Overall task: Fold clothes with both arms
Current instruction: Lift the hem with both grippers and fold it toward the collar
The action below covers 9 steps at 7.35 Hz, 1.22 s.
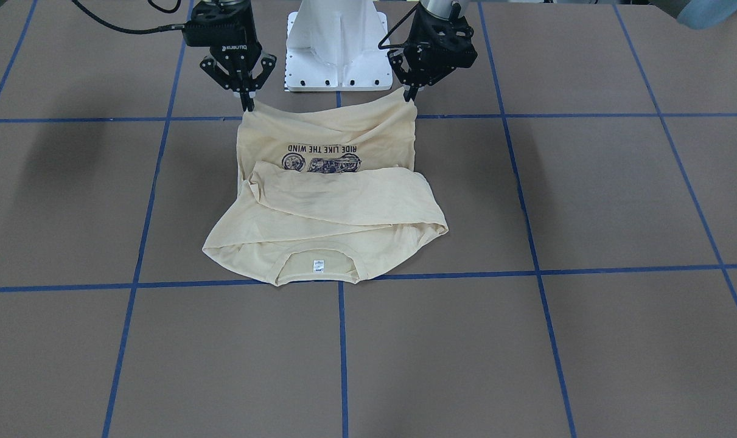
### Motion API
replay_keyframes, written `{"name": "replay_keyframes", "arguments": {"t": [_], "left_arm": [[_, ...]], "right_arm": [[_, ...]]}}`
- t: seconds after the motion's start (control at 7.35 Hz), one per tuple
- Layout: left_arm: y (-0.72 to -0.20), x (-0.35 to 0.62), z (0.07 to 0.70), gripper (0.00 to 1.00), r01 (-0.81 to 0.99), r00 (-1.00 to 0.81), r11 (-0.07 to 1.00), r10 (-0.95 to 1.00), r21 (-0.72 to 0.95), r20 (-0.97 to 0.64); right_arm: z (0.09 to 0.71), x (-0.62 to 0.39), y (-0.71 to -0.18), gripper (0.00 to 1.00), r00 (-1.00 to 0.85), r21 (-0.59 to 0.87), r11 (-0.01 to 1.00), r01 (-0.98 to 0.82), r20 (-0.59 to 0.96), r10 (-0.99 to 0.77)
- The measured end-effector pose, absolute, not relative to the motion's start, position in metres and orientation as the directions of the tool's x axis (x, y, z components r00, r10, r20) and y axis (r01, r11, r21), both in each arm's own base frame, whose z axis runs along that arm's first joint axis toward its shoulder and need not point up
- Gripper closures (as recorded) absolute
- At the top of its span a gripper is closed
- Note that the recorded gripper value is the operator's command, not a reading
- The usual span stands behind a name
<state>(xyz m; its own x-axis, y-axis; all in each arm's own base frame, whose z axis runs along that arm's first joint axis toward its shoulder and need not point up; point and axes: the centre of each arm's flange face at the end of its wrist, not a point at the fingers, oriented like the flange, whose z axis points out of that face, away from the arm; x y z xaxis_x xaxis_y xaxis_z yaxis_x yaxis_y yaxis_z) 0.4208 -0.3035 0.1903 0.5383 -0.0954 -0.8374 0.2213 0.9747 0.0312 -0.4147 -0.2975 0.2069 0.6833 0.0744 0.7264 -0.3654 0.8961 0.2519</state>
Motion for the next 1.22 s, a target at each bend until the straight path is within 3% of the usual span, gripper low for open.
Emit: {"name": "replay_keyframes", "arguments": {"t": [0.68, 1.22], "left_arm": [[-0.406, 0.409, 0.193, 1.0, 0.372, 0.564, 0.922, -0.136, 0.104, -0.814], [-0.472, 0.466, 0.257, 1.0, 0.411, 0.598, 0.898, -0.137, 0.155, -0.79]], "right_arm": [[0.247, -0.437, -0.402, 1.0, 0.7, 0.278, 0.846, -0.454, 0.699, 0.146], [0.3, -0.467, -0.456, 1.0, 0.737, 0.303, 0.836, -0.459, 0.655, 0.167]]}}
